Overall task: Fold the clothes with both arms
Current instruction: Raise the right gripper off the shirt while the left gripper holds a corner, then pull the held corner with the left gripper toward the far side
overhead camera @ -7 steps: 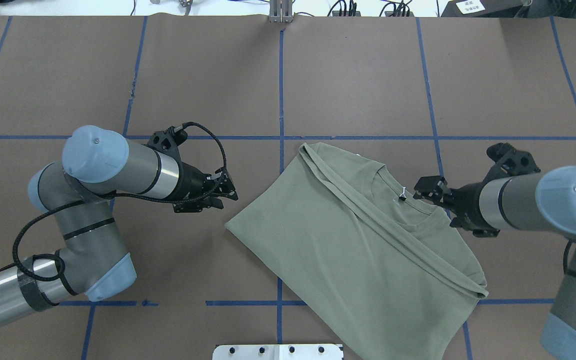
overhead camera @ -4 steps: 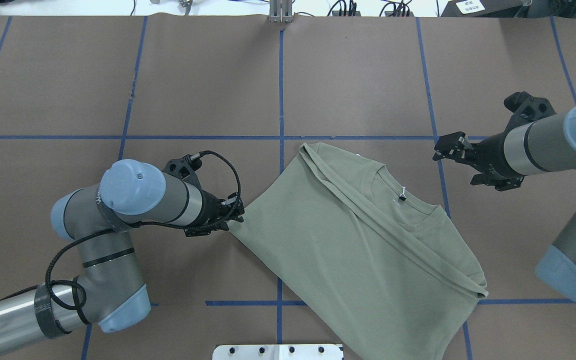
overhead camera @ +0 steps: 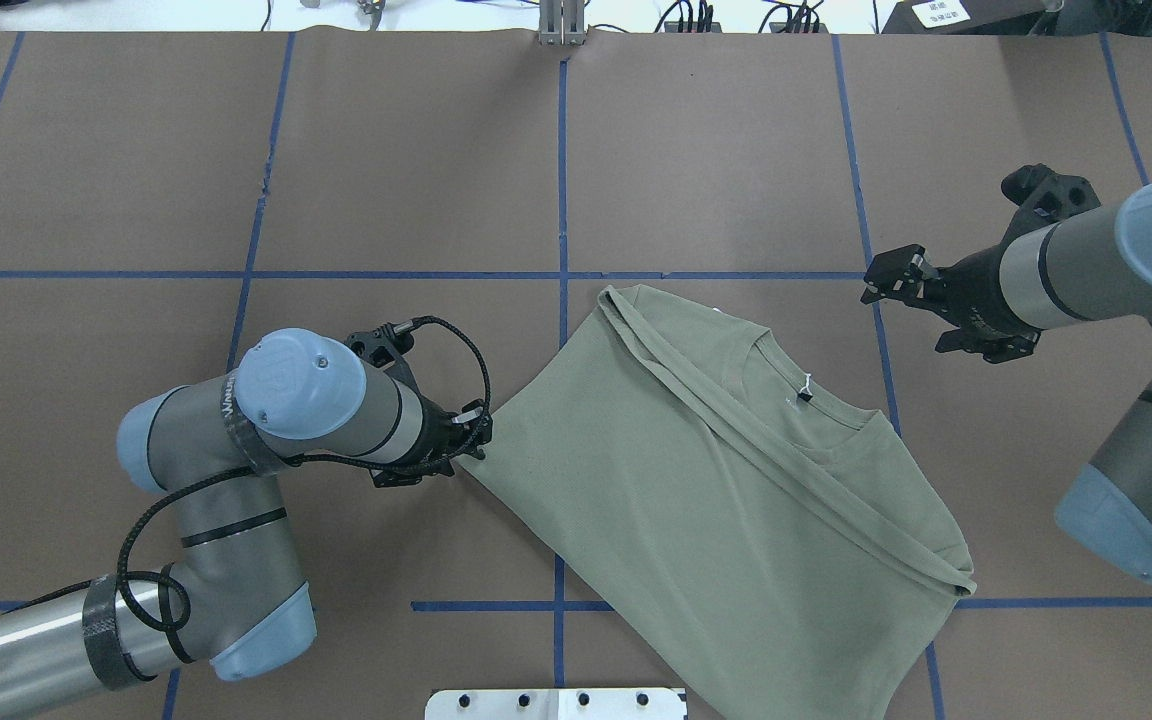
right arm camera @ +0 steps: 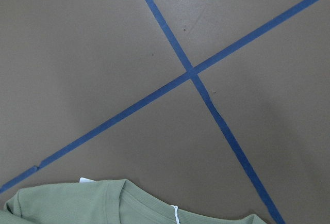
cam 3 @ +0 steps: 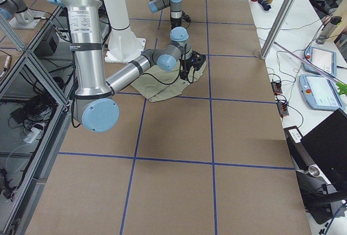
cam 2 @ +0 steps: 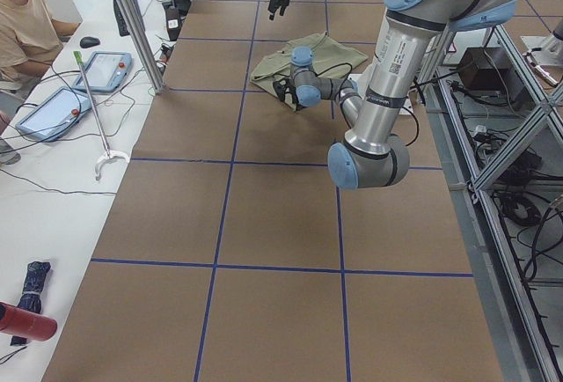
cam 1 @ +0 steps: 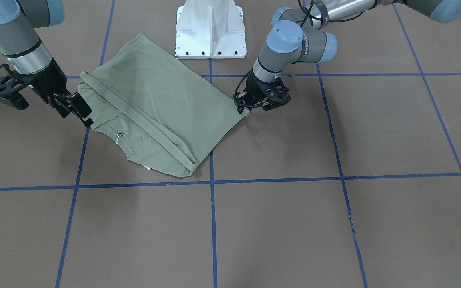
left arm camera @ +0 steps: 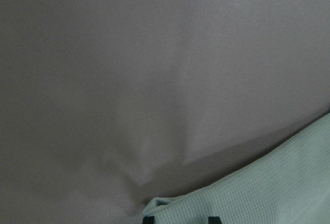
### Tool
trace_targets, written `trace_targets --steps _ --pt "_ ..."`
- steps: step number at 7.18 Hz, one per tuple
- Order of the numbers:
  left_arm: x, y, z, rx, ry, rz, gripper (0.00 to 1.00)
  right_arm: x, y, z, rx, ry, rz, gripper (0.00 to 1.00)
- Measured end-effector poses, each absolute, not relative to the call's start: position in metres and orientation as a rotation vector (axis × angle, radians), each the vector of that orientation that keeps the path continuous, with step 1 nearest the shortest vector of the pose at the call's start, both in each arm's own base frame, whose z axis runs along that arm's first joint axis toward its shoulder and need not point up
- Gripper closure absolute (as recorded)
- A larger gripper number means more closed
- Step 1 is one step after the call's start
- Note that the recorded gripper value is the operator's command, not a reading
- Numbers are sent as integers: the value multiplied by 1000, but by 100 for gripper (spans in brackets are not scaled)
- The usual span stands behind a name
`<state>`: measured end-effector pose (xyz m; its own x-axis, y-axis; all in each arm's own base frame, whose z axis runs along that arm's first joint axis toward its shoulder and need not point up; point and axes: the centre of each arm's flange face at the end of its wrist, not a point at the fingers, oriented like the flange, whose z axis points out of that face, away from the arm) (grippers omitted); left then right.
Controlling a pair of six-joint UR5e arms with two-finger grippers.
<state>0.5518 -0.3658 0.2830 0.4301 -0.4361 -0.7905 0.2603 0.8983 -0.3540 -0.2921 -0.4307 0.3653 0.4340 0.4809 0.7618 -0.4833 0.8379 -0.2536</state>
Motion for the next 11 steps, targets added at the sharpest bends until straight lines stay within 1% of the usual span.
trace_targets --steps 1,2,3,6,8,9,11 --pt "552 -366 284 -190 1034 -439 67 -292 -431 366 2 -946 602 0" --pt "552 -366 286 -191 1030 -440 91 -293 -432 367 1 -944 603 0" --pt "552 -366 286 -191 1028 -440 100 -294 -432 370 -1 -938 605 0" --pt "550 -371 288 -172 1025 -443 100 -299 -437 377 -11 -924 616 0" --pt "536 -395 289 -119 1028 -450 100 -300 -438 377 -19 -925 630 0" --pt "518 -422 289 -49 1031 -433 100 -302 -439 376 -29 -929 650 0" --pt "486 -502 287 101 1024 -427 100 -309 -444 359 -32 -959 657 0"
